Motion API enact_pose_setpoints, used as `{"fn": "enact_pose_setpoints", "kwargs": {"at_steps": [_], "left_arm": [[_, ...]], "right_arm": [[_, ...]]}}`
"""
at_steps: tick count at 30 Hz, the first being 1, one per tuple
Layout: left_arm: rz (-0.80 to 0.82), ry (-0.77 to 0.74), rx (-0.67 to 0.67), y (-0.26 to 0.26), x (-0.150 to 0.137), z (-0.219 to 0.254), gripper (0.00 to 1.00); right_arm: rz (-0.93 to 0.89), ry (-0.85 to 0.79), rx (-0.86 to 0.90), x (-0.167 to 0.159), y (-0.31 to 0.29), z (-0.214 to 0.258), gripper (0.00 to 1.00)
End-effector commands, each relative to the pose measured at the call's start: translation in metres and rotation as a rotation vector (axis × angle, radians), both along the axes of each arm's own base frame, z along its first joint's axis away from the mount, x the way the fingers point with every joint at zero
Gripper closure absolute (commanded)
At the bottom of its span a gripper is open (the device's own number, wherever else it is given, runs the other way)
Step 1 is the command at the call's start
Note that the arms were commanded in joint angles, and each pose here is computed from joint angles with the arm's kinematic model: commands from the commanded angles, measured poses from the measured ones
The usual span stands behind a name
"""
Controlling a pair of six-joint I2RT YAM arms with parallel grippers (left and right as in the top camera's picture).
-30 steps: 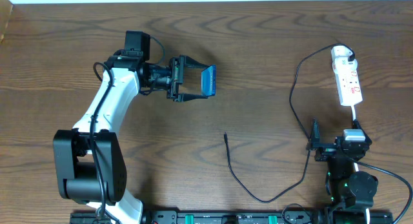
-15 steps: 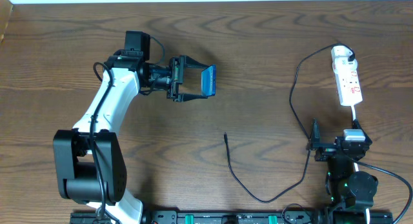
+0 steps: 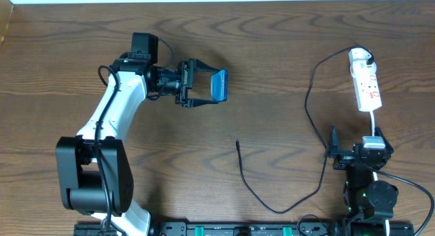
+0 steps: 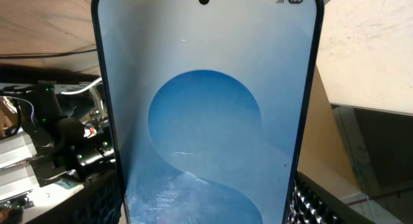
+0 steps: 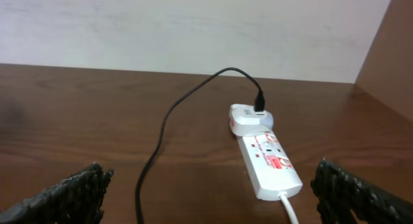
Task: Plug charger to phone and switch on socket
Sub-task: 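Raise the right arm and move its gripper toward the phone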
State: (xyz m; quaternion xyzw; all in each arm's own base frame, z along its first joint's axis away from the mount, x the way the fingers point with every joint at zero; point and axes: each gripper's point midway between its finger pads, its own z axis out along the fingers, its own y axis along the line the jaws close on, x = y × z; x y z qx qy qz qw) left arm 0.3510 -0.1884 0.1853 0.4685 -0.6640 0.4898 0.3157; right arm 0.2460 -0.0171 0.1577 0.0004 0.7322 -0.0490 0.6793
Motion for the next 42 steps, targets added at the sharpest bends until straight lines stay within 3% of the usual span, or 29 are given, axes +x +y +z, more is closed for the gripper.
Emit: {"fn": "enact_pose_setpoints", "kwargs": {"at_steps": [1,6,14,17,24,29,35,39,42], "left_arm": [[-0.008,-0.054,-0.031,-0.001,-0.002,0.021,0.93],[-0.008,-0.054,-0.031,-0.001,-0.002,0.021,0.93],[-0.014,-0.072,-0.029,-0.001,-0.002,0.021,0.93],[-0.015,-0.077,-0.03,-0.001,-0.002,0.021,0.93],[-0.009,-0.078,-0.013,0.0,0.0,0.019,0.92],[-0.009,-0.078,-0.012,0.0,0.0,0.018,0.93],[-0.009,-0.077,-0.012,0.0,0.0,0.018,0.93],[-0.009,-0.078,-0.012,0.0,0.0,0.018,0.93],[-0.009,-0.077,-0.012,0.0,0.0,0.018,0.92]], "right_arm": [[-0.023,-0.051,-0.021,0.0,-0.004,0.012,0.01],[-0.101,-0.198,-0.026,-0.004,-0.017,0.049,0.01],[-0.224,-0.735,0.012,-0.059,-0.035,0.169,0.01],[-0.229,-0.752,0.015,-0.068,-0.035,0.196,0.01],[-0.221,-0.612,0.004,-0.05,-0.034,0.245,0.01],[-0.125,-0.399,0.005,-0.005,-0.021,0.264,0.01],[0.042,-0.002,0.241,0.072,0.007,0.23,0.01],[0.278,0.192,0.386,0.111,0.051,0.197,0.01],[0.465,0.379,0.599,0.136,0.088,0.161,0.01]]}}
